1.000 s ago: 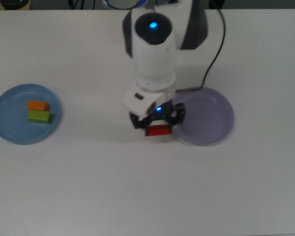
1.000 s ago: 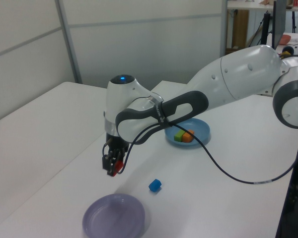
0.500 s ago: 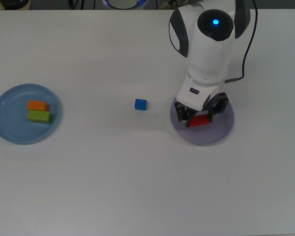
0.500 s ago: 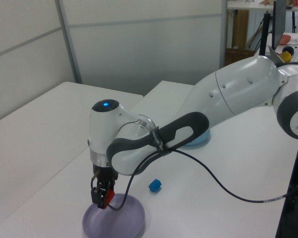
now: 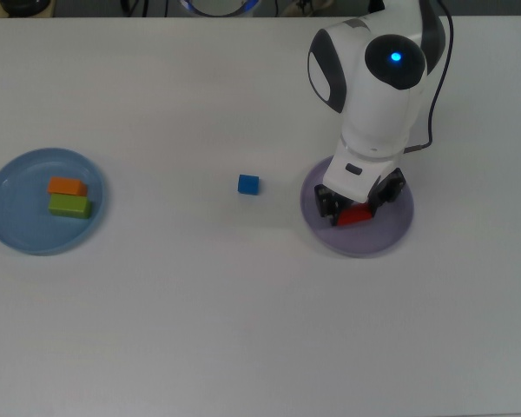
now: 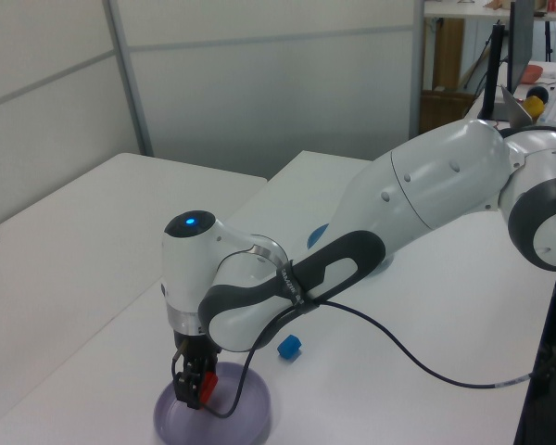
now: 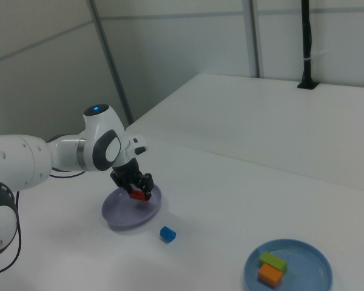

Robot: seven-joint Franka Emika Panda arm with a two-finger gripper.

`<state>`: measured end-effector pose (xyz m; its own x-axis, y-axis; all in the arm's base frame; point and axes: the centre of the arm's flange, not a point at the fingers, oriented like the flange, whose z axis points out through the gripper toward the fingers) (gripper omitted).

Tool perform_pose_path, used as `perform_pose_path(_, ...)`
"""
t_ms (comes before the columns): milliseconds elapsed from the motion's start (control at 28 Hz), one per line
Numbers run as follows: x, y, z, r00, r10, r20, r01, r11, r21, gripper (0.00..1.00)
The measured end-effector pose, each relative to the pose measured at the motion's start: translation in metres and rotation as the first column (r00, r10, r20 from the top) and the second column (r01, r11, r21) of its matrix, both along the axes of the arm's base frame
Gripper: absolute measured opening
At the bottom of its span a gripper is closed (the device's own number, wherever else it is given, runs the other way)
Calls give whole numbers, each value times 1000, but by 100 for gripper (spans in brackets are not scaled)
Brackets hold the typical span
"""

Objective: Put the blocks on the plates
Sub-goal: 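Lower the red block onto the lavender plate and open the gripper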

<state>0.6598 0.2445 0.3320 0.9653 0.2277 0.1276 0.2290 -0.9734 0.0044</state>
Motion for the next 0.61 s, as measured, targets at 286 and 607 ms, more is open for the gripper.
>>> perform_pose_path(286, -5, 0, -4, 999, 0, -44, 0, 1000, -17, 78)
perform_pose_path(607, -8, -20, 22, 995, -37, -97, 32, 998, -51, 100)
